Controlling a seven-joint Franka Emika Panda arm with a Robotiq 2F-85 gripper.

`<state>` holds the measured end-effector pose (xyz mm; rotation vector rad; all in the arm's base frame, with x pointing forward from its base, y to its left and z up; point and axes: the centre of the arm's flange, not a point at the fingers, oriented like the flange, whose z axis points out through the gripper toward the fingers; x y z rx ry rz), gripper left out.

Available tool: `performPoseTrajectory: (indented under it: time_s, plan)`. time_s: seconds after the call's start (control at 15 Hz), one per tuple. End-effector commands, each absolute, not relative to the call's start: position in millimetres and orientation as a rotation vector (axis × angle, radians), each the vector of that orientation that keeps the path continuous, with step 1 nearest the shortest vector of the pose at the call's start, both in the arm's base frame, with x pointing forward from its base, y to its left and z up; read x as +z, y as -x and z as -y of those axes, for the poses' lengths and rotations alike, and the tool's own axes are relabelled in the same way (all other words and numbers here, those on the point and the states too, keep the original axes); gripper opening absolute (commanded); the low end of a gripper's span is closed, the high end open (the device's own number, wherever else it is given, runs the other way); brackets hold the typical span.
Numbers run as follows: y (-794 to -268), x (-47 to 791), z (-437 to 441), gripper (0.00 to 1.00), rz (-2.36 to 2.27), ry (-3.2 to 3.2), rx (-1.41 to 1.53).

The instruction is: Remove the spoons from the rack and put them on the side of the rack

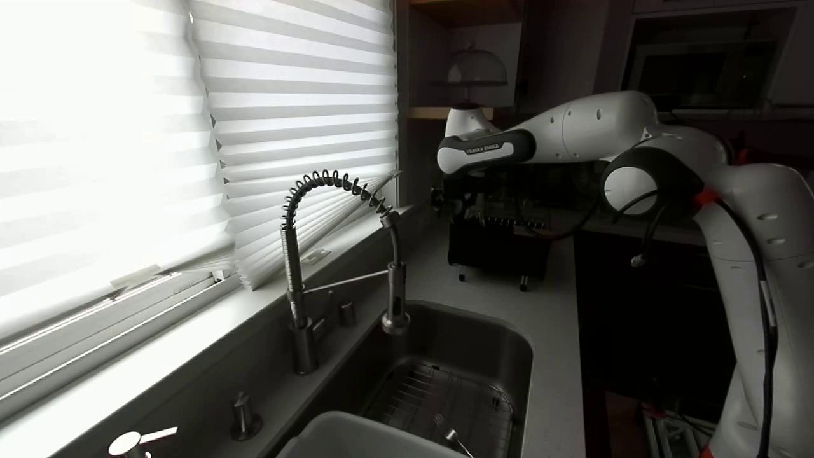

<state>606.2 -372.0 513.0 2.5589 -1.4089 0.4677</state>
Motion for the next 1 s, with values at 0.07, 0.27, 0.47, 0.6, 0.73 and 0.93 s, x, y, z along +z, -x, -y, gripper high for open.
performPoseTrajectory:
  time_s: [0.07,0.27,0.47,0.6,0.73,0.93]
  plan:
    - [-606.0,509.6,373.8,0.88,1.466,-2.536,0.394]
    - [-604.2,507.6,373.3,0.66,1.475,-2.540,0.371]
    - [-603.1,508.4,373.6,0.42,1.484,-2.535,0.369]
    - [-602.2,510.2,373.3,0.26,1.494,-2.529,0.375]
    - [-601.8,512.0,373.0,0.11,1.498,-2.527,0.378]
    - [-601.5,515.9,372.5,0.00,1.497,-2.526,0.387]
